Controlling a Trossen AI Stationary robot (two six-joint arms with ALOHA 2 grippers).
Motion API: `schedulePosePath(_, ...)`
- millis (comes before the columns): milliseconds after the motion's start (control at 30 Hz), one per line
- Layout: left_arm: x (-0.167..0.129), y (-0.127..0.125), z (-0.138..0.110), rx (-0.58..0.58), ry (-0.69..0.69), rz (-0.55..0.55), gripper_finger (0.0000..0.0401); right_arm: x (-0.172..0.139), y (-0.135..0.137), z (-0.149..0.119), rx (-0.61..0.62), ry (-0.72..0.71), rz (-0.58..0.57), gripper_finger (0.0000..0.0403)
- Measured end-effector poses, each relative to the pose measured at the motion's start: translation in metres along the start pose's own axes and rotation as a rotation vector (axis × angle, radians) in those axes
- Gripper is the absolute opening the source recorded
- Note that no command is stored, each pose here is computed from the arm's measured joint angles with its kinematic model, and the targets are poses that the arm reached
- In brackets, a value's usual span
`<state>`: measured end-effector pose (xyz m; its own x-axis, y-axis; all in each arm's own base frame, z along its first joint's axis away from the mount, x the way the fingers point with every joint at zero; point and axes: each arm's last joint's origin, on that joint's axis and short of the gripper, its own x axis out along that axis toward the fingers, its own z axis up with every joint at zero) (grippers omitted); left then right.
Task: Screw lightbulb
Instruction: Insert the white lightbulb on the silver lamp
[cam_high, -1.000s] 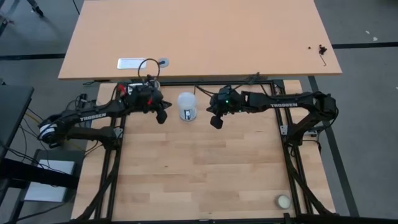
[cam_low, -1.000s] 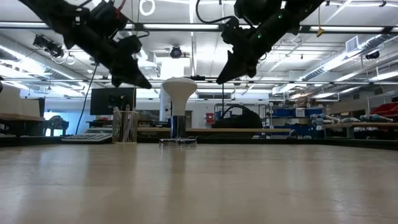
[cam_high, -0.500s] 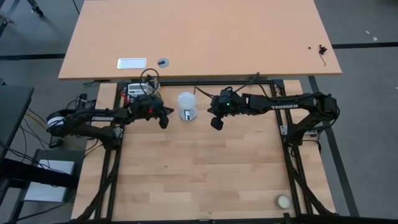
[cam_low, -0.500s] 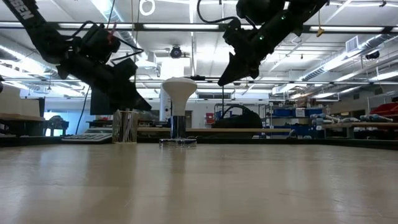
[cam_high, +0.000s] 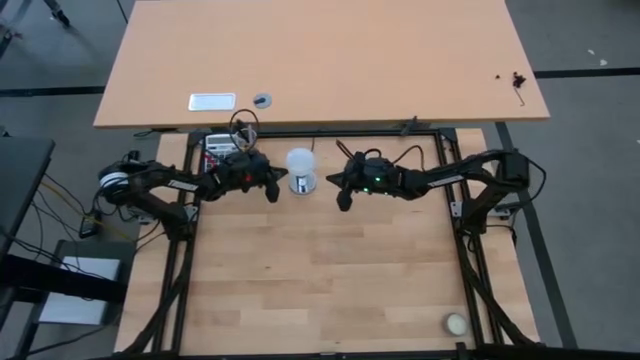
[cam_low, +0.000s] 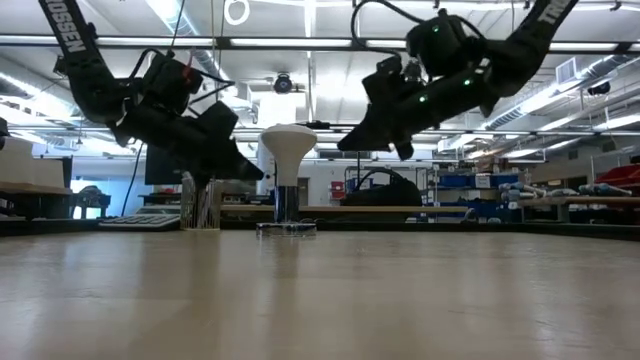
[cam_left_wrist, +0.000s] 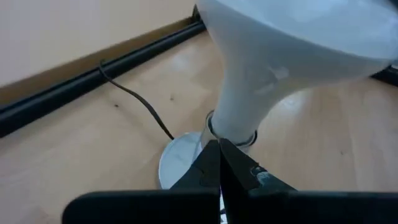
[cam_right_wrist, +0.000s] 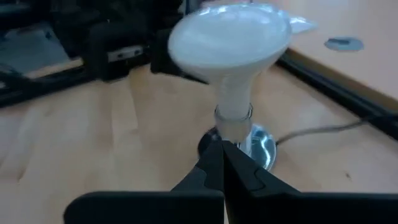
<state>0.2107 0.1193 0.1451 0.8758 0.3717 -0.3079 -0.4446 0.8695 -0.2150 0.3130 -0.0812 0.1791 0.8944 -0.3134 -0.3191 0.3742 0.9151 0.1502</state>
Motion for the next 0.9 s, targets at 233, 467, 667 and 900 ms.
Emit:
schedulePosePath(233, -0.003, -0.001, 0.011, 0.004, -0.049, -0.002, 0.0, 0.03, -0.01, 0.009, -0.009, -0.024, -0.048, 0.0003)
schedulePosePath(467, 0.0, -0.003, 0.021, 0.007, -0.086, -0.027, 0.0, 0.042, -0.016, 0.011, 0.004, -0.015, -0.052, 0.0004)
schedulePosePath(667, 0.003, -0.005, 0.032, 0.013, -0.109, -0.056, 0.0, 0.04, -0.014, 0.021, -0.002, -0.047, -0.041, 0.0004)
schedulePosePath(900, 0.004, -0.007, 0.036, 0.013, -0.121, -0.086, 0.0, 0.039, -0.015, 0.023, -0.001, -0.046, -0.024, 0.0004)
